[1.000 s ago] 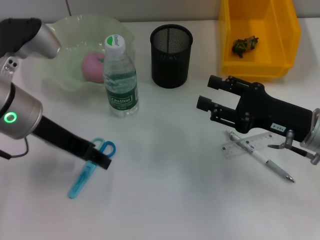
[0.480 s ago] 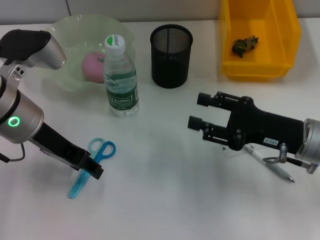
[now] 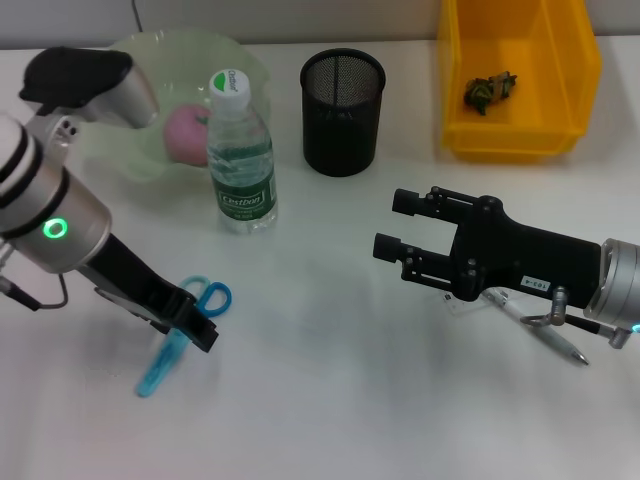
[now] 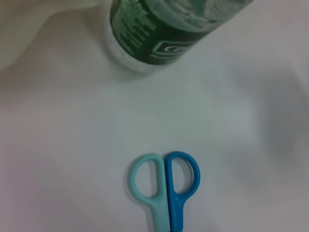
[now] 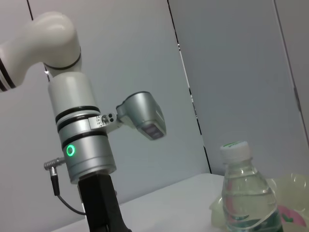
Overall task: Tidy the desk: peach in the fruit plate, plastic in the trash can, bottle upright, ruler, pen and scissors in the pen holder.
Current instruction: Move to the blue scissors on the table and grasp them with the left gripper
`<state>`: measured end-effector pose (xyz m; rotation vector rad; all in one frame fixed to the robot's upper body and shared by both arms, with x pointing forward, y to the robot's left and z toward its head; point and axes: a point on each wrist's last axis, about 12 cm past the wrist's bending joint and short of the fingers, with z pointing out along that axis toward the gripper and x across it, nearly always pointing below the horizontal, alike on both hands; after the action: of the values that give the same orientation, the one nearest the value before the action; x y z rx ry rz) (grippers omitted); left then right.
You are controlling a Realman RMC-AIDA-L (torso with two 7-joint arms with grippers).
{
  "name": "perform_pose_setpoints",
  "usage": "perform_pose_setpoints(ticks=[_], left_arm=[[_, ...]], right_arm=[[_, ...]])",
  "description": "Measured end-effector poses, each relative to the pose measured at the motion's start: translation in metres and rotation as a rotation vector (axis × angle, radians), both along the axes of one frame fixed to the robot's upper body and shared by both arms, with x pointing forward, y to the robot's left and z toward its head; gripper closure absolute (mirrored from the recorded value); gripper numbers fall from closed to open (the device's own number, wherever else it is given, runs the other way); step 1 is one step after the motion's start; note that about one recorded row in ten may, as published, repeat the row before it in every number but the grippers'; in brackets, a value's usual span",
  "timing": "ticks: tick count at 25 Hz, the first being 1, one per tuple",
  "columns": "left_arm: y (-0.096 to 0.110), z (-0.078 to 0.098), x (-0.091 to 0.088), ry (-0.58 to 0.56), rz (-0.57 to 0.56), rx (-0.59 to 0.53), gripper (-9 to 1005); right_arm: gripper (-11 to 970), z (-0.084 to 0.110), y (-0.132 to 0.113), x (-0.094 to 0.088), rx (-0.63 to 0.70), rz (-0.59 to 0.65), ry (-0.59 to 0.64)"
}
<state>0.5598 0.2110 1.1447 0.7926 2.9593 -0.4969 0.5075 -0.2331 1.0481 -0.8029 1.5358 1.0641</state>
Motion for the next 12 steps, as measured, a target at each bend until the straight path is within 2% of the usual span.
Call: perform_pose_setpoints(ticks=[5, 12], left_arm=[[-0.0053, -0.0048, 0.0028, 0.01, -0.007, 0.012, 404], [-0.0016, -0.0061, 0.0061, -0.004, 0.004, 0.061, 404]], right_arm=[[297, -0.0002, 0.0002, -0.0002, 0.002, -0.001, 0.001], [297, 0.0004, -0.0004, 0.0004, 0.006, -0.008, -0.001]])
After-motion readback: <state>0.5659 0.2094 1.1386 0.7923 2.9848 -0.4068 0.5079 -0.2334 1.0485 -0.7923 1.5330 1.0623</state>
